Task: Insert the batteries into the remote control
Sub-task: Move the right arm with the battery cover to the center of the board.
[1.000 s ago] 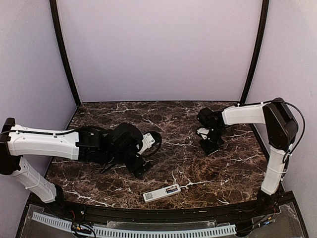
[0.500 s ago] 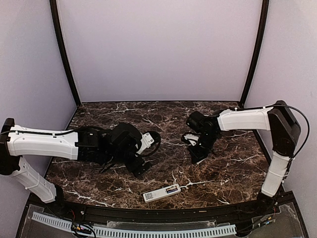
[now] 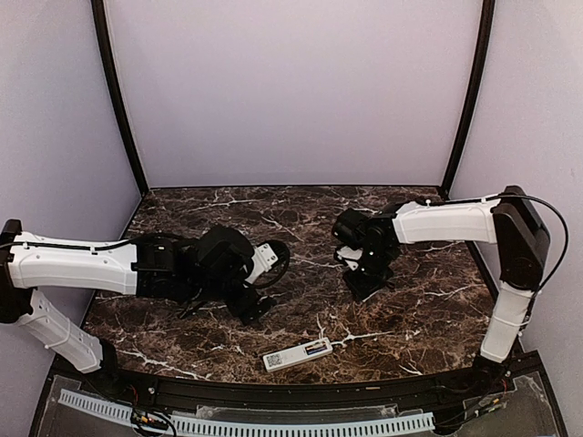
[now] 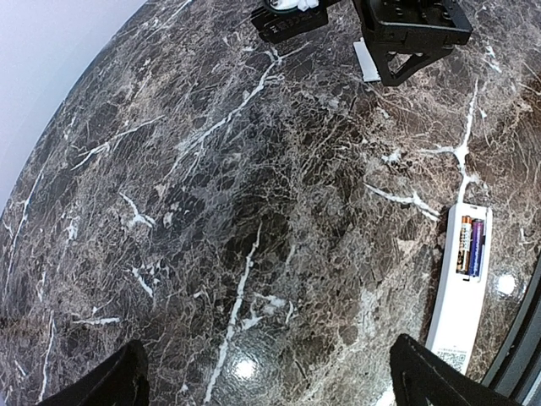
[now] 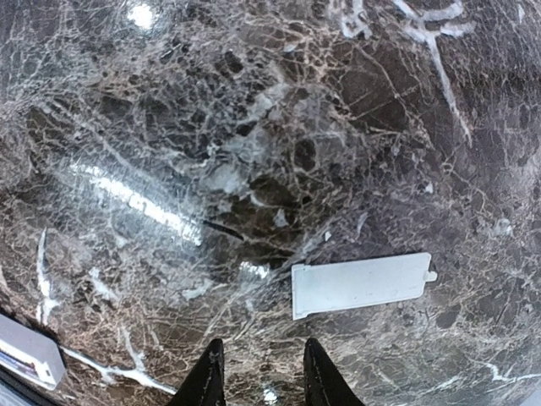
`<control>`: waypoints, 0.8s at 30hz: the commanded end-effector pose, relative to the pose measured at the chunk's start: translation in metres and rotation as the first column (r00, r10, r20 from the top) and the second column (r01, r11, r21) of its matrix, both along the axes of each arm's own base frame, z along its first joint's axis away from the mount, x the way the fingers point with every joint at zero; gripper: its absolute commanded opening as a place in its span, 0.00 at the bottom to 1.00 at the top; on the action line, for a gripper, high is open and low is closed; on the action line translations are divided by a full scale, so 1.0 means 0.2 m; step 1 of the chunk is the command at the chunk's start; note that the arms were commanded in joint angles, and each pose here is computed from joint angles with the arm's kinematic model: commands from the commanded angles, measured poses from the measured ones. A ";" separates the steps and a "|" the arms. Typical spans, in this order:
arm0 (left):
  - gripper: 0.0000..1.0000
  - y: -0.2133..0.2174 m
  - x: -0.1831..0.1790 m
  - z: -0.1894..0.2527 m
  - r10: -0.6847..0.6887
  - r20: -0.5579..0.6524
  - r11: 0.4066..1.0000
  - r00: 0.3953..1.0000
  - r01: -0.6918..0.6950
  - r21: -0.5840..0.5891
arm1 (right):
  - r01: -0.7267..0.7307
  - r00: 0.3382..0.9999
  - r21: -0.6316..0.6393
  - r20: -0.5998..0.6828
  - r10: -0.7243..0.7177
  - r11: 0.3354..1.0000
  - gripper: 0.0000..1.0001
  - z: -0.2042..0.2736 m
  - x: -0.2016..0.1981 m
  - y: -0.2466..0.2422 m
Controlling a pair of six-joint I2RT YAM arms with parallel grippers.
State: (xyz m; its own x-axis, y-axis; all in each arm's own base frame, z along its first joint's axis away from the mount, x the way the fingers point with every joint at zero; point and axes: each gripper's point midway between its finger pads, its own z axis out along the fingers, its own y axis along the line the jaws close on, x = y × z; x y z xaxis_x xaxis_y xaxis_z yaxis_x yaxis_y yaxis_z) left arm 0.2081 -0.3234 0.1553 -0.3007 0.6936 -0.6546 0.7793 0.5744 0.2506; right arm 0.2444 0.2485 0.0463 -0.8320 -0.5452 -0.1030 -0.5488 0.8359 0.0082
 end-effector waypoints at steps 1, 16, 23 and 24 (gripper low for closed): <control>0.99 0.04 -0.01 0.02 0.004 -0.001 1.000 1.000 -0.004 -0.016 | -0.007 0.998 -0.117 0.054 0.013 0.993 0.29 -0.03 0.05 -0.02; 0.99 0.05 -0.02 0.00 0.001 -0.004 1.000 1.000 -0.001 -0.015 | -0.047 0.997 -0.273 0.051 0.063 0.961 0.18 -0.18 0.06 -0.08; 0.99 0.06 -0.02 0.00 0.001 -0.004 1.000 1.000 -0.001 -0.009 | -0.058 0.996 -0.296 0.047 0.075 0.953 0.10 -0.22 0.08 -0.09; 0.99 0.06 -0.02 0.00 0.000 -0.004 1.000 1.000 0.000 -0.010 | -0.060 0.996 -0.295 0.048 0.077 0.954 0.08 -0.23 0.08 -0.09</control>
State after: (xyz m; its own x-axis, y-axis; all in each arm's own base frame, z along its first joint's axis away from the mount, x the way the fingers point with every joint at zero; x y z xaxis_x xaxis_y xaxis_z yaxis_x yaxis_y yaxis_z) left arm 0.2063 -0.3175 0.1501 -0.3056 0.6965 -0.6493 0.7796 0.5745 0.2493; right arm 0.2604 0.2366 0.0191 -0.7945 -0.6070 -0.0185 -0.5872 0.7756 -0.2316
